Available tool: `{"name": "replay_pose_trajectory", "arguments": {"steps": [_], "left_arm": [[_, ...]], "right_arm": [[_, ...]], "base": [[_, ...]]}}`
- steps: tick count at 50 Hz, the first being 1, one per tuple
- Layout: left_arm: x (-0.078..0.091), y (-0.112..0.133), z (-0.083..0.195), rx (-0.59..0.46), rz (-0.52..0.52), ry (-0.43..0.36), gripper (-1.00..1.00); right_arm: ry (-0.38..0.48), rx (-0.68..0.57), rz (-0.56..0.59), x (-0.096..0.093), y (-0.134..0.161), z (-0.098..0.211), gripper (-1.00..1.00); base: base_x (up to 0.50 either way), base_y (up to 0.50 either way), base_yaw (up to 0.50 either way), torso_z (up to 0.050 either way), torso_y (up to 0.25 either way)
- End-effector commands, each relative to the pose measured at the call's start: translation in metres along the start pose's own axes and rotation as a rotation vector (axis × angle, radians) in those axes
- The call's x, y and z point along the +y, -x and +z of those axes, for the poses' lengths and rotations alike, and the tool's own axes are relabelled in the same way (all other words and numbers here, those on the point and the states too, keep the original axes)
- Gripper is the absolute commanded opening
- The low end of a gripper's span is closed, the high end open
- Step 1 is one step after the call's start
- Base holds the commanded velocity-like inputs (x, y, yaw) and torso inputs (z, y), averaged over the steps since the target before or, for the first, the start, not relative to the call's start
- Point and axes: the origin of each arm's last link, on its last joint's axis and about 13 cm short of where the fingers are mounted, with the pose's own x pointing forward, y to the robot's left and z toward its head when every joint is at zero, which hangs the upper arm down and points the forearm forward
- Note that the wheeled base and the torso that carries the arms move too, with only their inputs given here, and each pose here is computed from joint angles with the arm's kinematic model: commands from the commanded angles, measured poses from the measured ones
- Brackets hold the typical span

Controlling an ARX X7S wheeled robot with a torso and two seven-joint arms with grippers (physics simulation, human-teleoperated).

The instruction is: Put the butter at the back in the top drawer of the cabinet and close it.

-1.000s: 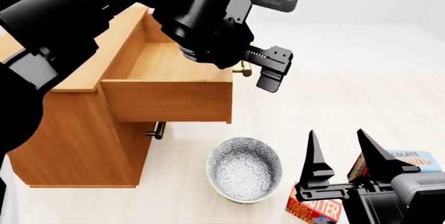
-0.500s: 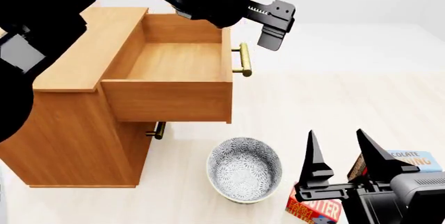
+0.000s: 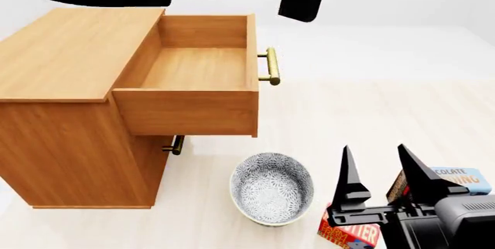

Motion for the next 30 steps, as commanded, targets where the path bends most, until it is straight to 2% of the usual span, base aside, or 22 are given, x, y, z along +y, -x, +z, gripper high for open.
{"name": "replay_pose_trajectory", "arguments": {"steps": [1, 14, 30], "left_arm": [[-0.003, 0.054, -0.031, -0.148, -0.053, -0.037, 1.0], [0.003, 0.076, -0.085, -0.273, -0.153, -0.057, 1.0], [0.029, 0.097, -0.126, -0.422, -0.082, -0.025, 1.0]], "right_arm": [[0.009, -0.006, -0.01, 0.0, 0.001, 0.001, 1.0], [0.021, -0.012, -0.025, 0.0, 0.002, 0.002, 1.0], [0.065, 0.002, -0.035, 0.008, 0.008, 0.002, 1.0]], "base": [[0.0, 0.0, 0.0, 0.0, 0.0], [0.0, 0.0, 0.0, 0.0, 0.0], [0.0, 0.0, 0.0, 0.0, 0.0]]}}
